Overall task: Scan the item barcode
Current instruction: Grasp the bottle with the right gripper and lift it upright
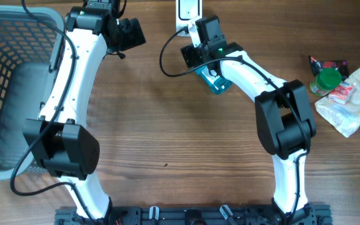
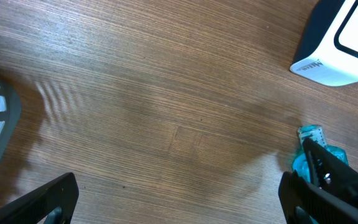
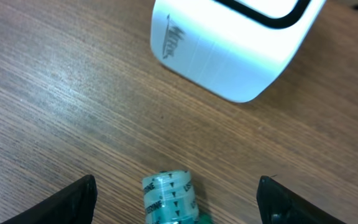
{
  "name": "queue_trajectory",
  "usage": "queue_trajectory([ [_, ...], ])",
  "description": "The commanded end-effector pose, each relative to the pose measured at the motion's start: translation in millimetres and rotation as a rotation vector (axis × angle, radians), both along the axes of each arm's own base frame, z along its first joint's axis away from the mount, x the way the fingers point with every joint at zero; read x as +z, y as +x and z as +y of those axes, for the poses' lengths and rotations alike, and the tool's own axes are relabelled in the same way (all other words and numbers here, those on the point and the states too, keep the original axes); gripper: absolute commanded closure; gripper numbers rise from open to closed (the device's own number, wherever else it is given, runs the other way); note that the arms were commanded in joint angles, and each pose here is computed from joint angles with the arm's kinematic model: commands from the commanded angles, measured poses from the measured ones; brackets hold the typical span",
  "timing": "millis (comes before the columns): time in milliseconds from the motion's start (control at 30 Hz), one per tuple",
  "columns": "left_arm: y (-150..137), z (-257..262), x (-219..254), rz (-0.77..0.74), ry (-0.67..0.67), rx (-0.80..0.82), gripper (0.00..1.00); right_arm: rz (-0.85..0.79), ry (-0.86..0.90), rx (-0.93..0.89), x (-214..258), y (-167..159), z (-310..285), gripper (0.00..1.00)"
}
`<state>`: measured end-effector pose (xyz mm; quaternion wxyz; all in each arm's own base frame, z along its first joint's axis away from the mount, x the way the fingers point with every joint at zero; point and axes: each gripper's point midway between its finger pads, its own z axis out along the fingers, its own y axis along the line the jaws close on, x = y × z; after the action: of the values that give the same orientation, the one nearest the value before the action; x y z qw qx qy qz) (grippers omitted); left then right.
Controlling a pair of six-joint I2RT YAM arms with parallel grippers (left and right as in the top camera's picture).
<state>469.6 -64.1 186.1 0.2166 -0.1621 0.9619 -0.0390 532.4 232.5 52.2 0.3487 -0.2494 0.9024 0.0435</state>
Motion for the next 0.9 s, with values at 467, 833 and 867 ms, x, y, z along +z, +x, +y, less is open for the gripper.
queue_trajectory([
  [467,-1,3,-2,0.003,0.010,0.022,0.00,0.102,0.006,0.004,-56,-6,4,0.49],
  [833,0,3,-2,0.002,0.010,0.022,0.00,0.035,-0.083,-0.087,-46,6,-17,0.76],
  [867,0,3,-2,0.002,0.009,0.021,0.00,0.032,-0.081,-0.088,-41,6,-17,0.77],
])
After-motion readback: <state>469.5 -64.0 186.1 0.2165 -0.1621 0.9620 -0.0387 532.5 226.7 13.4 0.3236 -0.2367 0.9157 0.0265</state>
